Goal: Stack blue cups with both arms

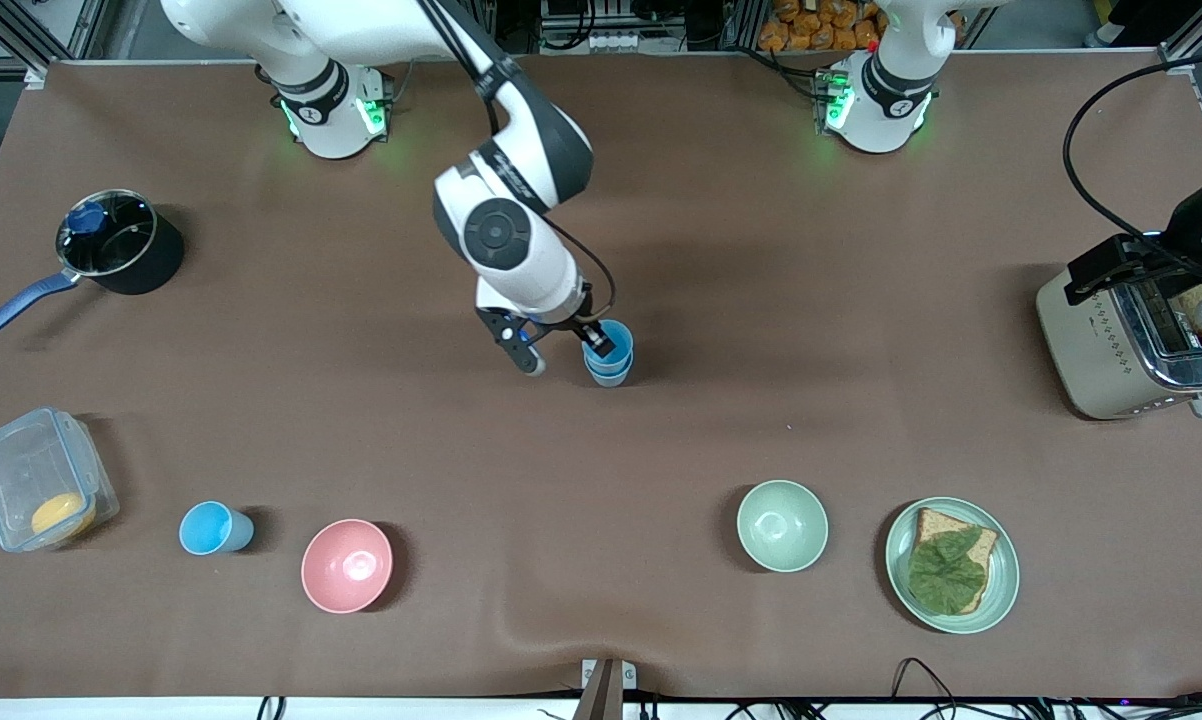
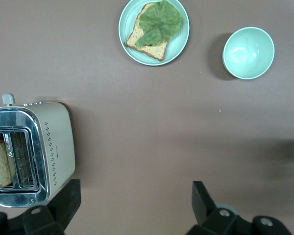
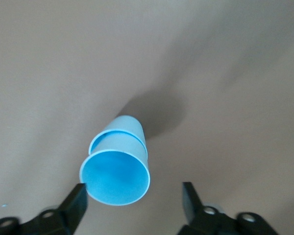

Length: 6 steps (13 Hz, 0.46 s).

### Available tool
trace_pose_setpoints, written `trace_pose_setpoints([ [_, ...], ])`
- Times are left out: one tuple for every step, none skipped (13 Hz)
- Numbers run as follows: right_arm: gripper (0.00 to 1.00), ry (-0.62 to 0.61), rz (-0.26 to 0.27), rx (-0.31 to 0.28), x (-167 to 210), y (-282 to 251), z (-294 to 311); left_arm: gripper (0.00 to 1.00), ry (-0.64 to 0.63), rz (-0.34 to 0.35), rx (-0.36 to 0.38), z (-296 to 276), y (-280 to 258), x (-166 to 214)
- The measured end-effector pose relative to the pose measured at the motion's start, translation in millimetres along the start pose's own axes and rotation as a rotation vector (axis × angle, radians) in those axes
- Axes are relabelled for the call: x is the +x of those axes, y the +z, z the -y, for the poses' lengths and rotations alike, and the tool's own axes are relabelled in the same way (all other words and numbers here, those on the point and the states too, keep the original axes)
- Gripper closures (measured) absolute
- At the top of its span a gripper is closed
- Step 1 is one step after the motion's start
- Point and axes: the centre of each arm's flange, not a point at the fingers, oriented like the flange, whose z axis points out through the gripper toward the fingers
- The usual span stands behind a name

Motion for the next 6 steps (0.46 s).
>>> trace_pose_setpoints([
  [0.0, -0.052, 0.01, -0.007, 22, -29, -6, 0.0, 0.001, 0.012, 0.001, -1, 1, -1],
  [0.0, -0.11, 0.022, -0.01, 53, -59, -16, 0.0, 0.002, 0.02, 0.002, -1, 2, -2],
  [0.0, -0.171, 0.036, -0.019, 88, -86, -30, 0.0, 0.003, 0.023, 0.002, -1, 3, -2],
  [0.0, -0.24, 0.053, -0.031, 127, -111, -49, 0.0, 0.004, 0.025, 0.002, -2, 3, -3],
  [0.0, -0.313, 0.069, -0.048, 164, -132, -70, 0.0, 0.006, 0.027, -0.001, -3, 4, -3],
  [0.0, -0.384, 0.076, -0.071, 196, -150, -92, 0.0, 0.007, 0.029, -0.007, -4, 5, -3],
])
